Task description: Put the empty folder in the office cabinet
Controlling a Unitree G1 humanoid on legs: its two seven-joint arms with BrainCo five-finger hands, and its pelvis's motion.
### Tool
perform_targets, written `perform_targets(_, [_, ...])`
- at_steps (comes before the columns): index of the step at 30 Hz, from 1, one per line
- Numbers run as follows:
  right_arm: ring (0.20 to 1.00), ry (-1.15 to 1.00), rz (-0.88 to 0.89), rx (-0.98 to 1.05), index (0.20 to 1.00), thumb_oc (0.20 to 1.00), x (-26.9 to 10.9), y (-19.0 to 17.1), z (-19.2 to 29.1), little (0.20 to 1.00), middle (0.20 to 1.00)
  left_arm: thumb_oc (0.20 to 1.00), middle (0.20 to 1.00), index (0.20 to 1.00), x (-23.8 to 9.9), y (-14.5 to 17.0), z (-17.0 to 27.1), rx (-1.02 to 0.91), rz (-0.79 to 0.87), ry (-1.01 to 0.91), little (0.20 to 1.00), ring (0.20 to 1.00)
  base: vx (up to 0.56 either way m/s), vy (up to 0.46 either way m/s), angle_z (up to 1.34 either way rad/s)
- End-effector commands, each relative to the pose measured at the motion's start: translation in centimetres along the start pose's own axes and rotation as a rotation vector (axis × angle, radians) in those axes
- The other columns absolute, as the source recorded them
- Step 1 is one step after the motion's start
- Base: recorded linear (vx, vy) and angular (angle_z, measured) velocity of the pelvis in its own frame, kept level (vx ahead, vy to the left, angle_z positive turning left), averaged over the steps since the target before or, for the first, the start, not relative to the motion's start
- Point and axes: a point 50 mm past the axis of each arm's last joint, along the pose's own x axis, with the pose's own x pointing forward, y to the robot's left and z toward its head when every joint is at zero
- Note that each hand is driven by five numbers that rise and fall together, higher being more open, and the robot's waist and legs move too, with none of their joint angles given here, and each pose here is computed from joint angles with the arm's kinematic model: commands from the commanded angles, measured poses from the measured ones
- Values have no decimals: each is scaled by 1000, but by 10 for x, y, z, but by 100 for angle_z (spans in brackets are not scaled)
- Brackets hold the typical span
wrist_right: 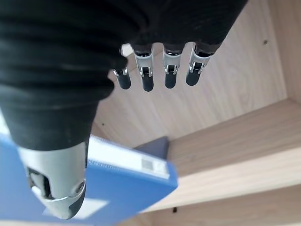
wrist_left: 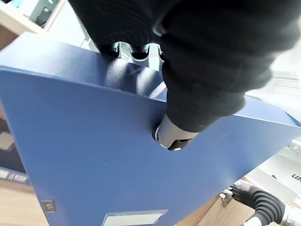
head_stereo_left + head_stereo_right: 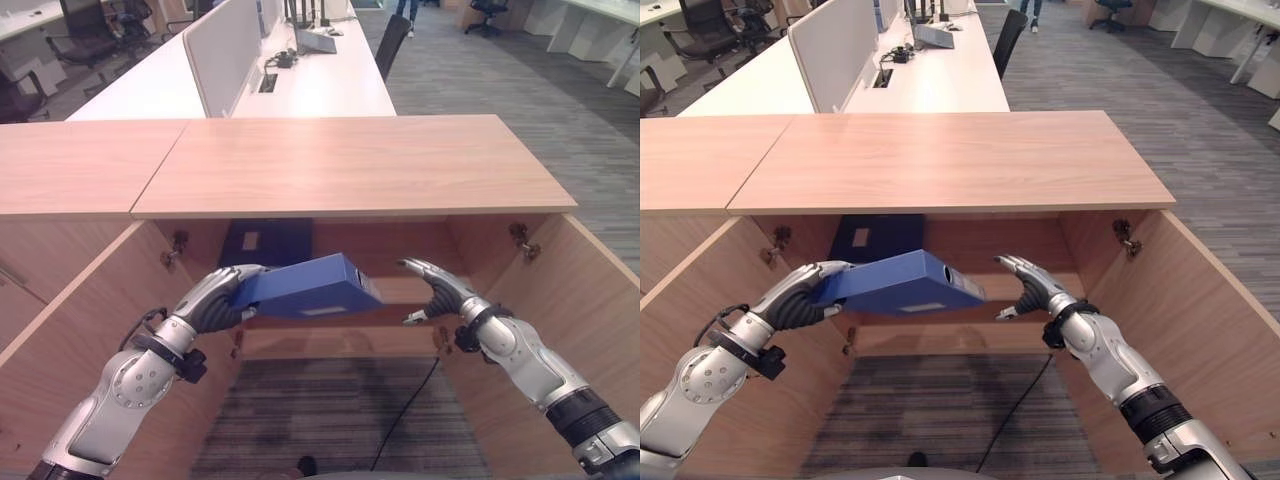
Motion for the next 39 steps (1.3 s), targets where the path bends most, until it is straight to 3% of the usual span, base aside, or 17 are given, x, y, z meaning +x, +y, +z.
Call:
perform_targets(1, [1000, -161, -48, 11, 1000, 1000, 10, -16, 31, 1000, 1000, 200, 200, 200, 13, 17, 25, 37, 88, -173, 200, 200, 0, 0, 0])
perform_targets(29, [1000, -319, 29, 113, 1000, 1000, 32, 12, 77, 1000, 1000, 200, 200, 200, 35, 20, 80, -133, 178, -471, 200, 200, 0, 0, 0])
perform_targets(30, [664, -321, 39, 118, 664, 664, 33, 14, 78, 664, 664, 200, 200, 200, 35, 20, 82, -141, 175, -481, 200, 200, 0, 0, 0])
perform_targets(31, [200, -326, 47, 131, 200, 200, 34, 16, 80, 200, 200, 200, 200, 200, 35, 21, 84, -151, 175, -489, 200, 200, 0, 0, 0])
perform_targets(39, [200, -344, 127, 314, 200, 200, 35, 39, 89, 200, 200, 200, 200, 200, 37, 20, 94, -231, 173, -544, 200, 200, 0, 0, 0])
